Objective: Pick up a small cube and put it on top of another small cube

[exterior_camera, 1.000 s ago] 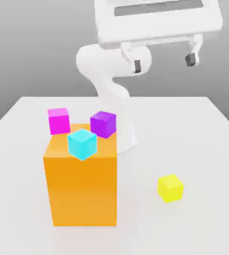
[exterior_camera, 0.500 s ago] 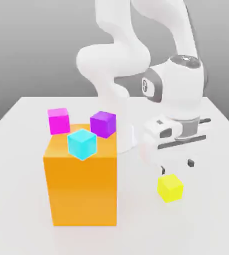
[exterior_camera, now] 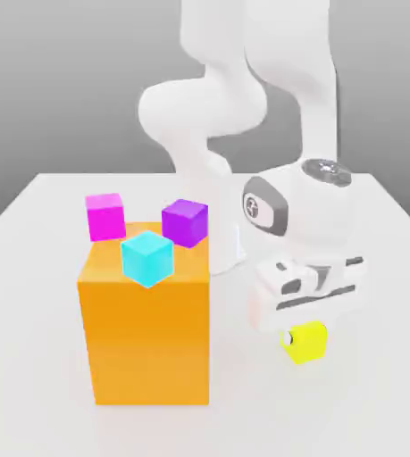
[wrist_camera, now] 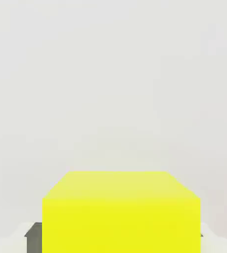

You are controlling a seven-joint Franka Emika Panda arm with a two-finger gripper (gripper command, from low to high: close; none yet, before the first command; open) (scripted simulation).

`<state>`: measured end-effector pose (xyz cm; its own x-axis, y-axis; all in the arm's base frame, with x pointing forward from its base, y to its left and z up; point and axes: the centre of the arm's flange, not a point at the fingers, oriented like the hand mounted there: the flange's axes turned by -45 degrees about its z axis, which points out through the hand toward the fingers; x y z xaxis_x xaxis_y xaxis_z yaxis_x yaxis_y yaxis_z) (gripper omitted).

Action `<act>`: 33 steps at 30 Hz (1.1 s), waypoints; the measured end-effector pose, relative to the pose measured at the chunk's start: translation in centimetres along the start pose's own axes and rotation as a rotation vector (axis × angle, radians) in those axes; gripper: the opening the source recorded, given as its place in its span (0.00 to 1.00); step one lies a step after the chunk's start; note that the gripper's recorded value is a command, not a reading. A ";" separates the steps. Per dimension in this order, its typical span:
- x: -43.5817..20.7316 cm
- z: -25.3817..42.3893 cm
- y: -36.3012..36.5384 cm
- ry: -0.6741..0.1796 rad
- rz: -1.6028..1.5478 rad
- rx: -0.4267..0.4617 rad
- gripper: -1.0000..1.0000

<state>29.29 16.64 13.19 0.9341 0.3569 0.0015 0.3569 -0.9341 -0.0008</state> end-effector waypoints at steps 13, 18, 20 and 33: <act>0.8 -7.2 0.0 0.005 -0.054 -0.004 0.00; 3.3 -12.0 4.0 0.011 -0.161 -0.003 0.00; 4.0 -14.3 6.1 0.014 -0.200 -0.008 0.00; -2.9 -29.8 23.2 -0.004 -0.247 -0.052 0.00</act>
<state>34.82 -6.08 42.96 0.8188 0.5739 -0.0088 0.5736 -0.8176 0.0510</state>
